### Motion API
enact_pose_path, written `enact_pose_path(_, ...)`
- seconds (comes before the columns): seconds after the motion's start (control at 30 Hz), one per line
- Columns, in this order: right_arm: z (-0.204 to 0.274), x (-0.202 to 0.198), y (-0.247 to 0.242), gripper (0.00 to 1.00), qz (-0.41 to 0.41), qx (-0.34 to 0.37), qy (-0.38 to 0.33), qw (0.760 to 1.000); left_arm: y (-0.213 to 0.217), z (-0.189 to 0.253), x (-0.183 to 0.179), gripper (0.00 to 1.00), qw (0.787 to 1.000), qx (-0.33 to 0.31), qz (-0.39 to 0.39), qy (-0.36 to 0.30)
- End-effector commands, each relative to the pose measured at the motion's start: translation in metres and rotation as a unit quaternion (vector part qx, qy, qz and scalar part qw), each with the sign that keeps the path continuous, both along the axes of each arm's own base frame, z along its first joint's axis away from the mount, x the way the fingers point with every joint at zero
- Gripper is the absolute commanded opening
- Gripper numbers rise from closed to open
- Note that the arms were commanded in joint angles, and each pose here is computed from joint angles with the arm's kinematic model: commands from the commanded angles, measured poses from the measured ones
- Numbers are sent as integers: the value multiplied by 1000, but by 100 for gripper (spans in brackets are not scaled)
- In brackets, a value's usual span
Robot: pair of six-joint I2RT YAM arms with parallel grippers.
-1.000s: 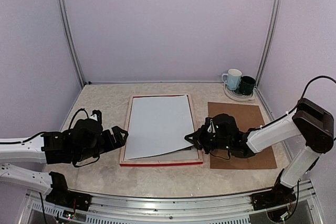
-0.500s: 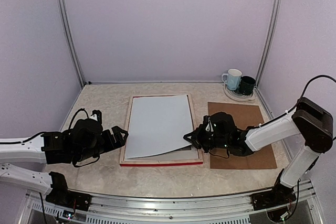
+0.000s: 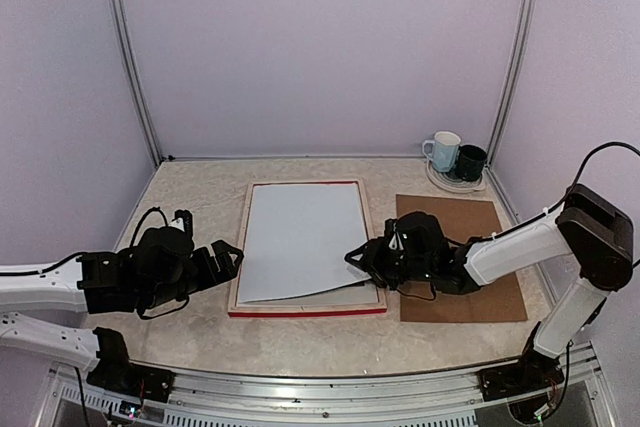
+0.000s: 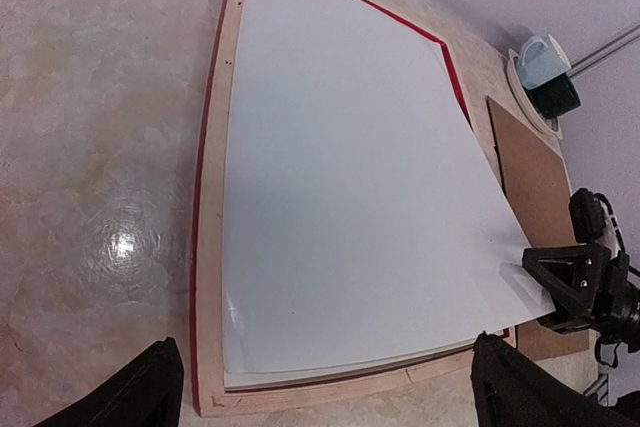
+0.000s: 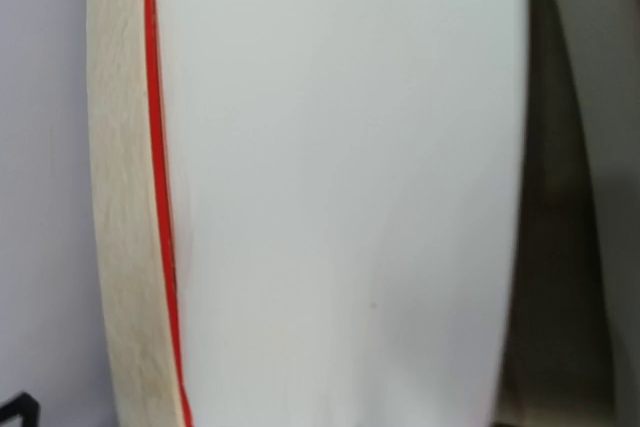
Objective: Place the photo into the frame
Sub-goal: Place the photo on the mat board.
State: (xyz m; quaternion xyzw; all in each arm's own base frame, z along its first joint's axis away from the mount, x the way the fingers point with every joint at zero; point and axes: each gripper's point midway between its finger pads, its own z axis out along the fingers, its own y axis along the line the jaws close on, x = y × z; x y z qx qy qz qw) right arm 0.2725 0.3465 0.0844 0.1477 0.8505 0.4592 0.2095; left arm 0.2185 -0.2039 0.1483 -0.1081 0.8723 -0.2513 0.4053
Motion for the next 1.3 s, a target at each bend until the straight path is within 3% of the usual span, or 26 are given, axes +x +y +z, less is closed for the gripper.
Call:
enact_pose_path(0.0,18,3,4,45,4,-1,-25,1000,-3,2,0,99,1000,-8,-1,-6)
enact_pose_path(0.7,20,1,0,84,15,-57,-38,998,-7,8,3,99,1000,-4,-5,-11)
enact_pose_path(1.27,29,5,-32,96,-20,-123,-71,990,-5,3,2,99,1000,-5,-4,-7)
